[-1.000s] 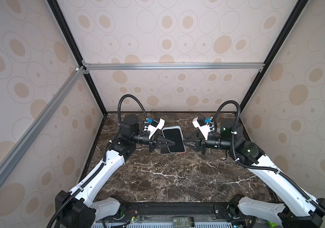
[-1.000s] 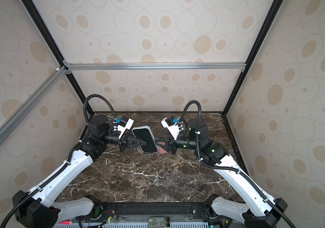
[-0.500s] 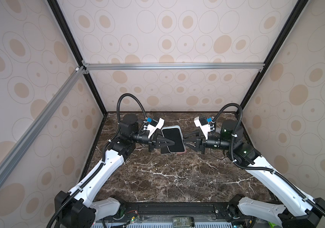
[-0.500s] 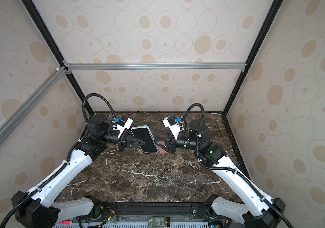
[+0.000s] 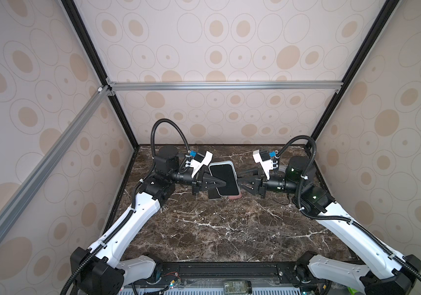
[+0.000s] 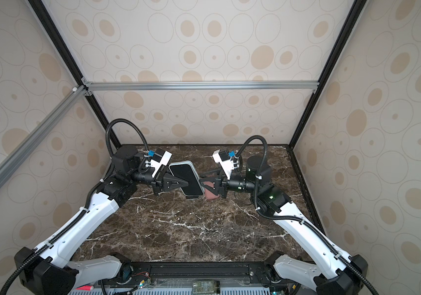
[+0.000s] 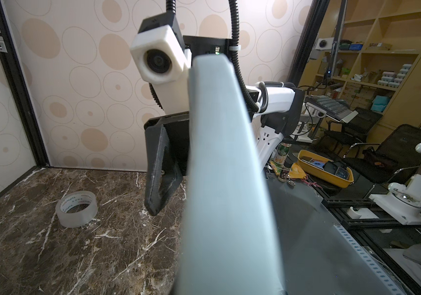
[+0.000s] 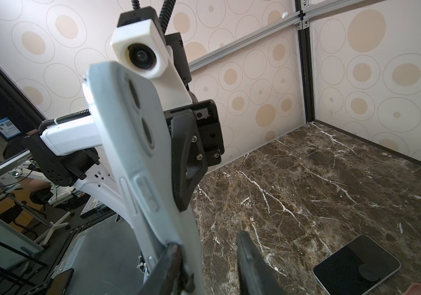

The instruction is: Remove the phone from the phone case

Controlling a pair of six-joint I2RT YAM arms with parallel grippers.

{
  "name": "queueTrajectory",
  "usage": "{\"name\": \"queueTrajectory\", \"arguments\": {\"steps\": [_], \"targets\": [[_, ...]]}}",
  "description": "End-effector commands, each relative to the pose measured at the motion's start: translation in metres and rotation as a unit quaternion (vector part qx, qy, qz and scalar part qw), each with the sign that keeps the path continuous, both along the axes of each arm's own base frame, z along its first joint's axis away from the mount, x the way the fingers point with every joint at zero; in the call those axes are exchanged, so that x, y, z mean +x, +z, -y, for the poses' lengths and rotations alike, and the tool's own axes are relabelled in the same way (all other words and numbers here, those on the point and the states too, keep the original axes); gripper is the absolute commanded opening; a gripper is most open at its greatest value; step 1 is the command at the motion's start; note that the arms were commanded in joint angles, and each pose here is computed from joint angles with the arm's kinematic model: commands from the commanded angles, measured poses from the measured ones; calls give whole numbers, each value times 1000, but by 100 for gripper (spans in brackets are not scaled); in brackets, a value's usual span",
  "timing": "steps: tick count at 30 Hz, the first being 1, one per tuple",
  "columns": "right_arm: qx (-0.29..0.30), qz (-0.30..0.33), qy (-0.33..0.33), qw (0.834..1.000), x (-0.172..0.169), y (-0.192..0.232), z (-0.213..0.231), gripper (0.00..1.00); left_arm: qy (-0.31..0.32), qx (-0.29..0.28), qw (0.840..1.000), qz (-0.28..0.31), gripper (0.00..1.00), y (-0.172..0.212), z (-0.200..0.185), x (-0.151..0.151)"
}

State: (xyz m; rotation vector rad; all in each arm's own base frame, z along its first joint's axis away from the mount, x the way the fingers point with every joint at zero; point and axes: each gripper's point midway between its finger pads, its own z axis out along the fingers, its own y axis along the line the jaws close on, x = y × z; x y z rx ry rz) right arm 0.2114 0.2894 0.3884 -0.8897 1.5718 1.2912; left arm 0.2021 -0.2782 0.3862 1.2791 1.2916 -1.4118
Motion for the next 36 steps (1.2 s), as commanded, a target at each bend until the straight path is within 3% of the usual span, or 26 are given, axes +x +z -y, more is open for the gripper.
{"name": "queueTrajectory", "arguments": {"steps": [1, 8, 18, 30, 36], "targets": [[60, 69, 64, 994, -31, 43, -8, 39, 49, 31, 997, -49, 0, -26, 12, 29], [31, 91, 61, 994, -26, 36, -12, 44, 39, 33, 997, -60, 0, -27, 15, 30], [31, 221, 36, 974, -33, 58, -8, 43, 27, 40, 996, -78, 0, -36, 17, 29], [71, 103, -19, 992, -9, 65, -8, 32, 19, 58, 995, -78, 0, -45, 20, 26], [59, 69, 74, 993, -31, 49, -17, 25, 46, 66, 993, -83, 0, -50, 20, 35]]}}
